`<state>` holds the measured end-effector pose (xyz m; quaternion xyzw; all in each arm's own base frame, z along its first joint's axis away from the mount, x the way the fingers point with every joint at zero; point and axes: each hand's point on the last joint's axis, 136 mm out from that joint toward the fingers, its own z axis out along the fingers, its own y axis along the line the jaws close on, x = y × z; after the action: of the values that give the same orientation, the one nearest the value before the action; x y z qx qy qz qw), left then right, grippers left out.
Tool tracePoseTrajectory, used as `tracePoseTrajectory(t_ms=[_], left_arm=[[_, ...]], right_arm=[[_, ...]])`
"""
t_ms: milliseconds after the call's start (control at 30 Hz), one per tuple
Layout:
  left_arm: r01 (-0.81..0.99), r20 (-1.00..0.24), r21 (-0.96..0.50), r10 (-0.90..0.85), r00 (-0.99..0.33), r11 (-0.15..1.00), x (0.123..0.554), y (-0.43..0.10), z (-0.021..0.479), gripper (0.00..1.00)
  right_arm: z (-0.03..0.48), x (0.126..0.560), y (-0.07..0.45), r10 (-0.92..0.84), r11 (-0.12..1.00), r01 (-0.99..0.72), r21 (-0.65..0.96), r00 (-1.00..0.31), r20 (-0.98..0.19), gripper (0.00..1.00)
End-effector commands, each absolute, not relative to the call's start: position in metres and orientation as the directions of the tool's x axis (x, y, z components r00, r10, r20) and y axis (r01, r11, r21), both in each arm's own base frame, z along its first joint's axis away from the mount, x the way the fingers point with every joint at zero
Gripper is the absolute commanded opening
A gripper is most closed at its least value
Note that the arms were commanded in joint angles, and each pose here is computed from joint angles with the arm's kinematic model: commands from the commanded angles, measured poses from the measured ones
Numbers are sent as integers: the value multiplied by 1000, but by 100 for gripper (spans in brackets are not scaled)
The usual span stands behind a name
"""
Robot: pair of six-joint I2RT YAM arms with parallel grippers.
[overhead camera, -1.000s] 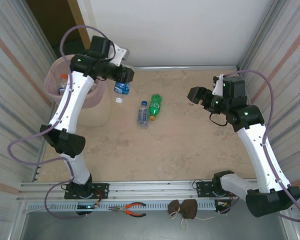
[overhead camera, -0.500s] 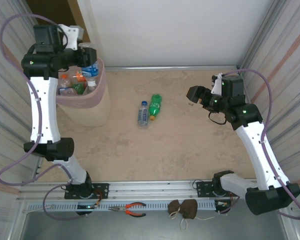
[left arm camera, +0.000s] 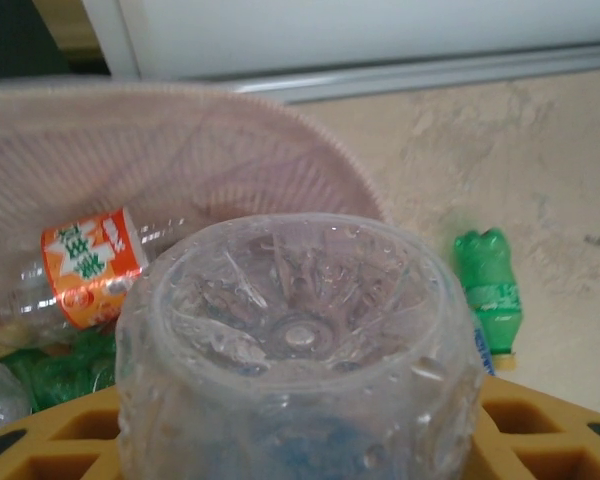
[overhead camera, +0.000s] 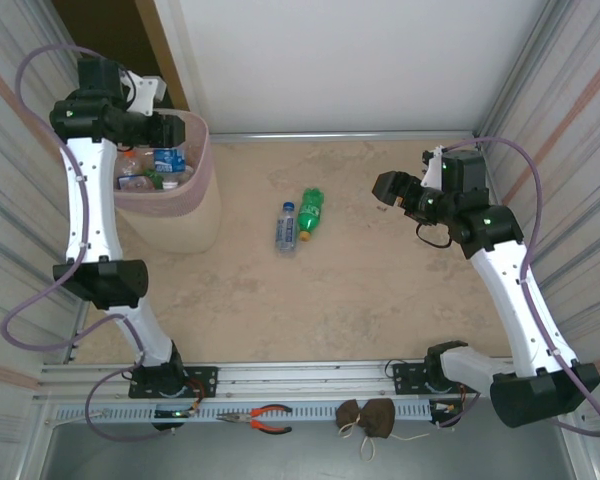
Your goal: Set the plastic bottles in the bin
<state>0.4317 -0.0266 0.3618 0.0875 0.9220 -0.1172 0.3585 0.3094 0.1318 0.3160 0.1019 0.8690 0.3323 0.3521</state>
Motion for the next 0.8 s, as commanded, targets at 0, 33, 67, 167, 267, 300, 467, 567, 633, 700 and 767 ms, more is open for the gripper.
tracePoseTrajectory(t_ms=[0, 33, 67, 167, 267, 300, 467, 567, 633, 700, 767], left_arm=[[232, -603, -112, 119, -789, 966, 419, -17, 337, 49], [231, -584, -116, 122, -803, 966, 418, -17, 330, 49], [232, -568, -124, 123, -814, 965, 418, -17, 324, 49], [233, -516, -156, 123, -848, 960, 415, -20, 304, 49], [231, -462, -187, 122, -878, 955, 414, -23, 283, 50], [233, -449, -191, 126, -885, 954, 415, -24, 277, 50], [230, -393, -215, 132, -910, 949, 421, -30, 251, 53], [241, -376, -235, 140, -916, 942, 426, -39, 239, 57], [244, -362, -242, 146, -921, 939, 429, -43, 232, 59], [247, -352, -247, 151, -924, 937, 432, -47, 227, 63], [234, -355, -243, 139, -925, 941, 434, -47, 227, 66]], right_arm=[[328, 312, 136, 410, 746, -87, 661, -721, -558, 80], [328, 312, 136, 410, 745, -87, 662, -722, -557, 80], [327, 312, 136, 409, 745, -87, 661, -724, -556, 80], [326, 314, 137, 408, 745, -86, 661, -726, -554, 80], [324, 314, 138, 409, 742, -87, 665, -727, -551, 80], [324, 315, 139, 409, 741, -87, 666, -728, -550, 80], [322, 315, 139, 406, 742, -87, 664, -731, -549, 80], [323, 314, 138, 406, 744, -87, 663, -729, -552, 80], [324, 313, 137, 408, 745, -87, 662, -725, -555, 80], [323, 312, 137, 407, 748, -85, 659, -725, -556, 80], [325, 312, 136, 407, 748, -88, 658, -721, -560, 80]])
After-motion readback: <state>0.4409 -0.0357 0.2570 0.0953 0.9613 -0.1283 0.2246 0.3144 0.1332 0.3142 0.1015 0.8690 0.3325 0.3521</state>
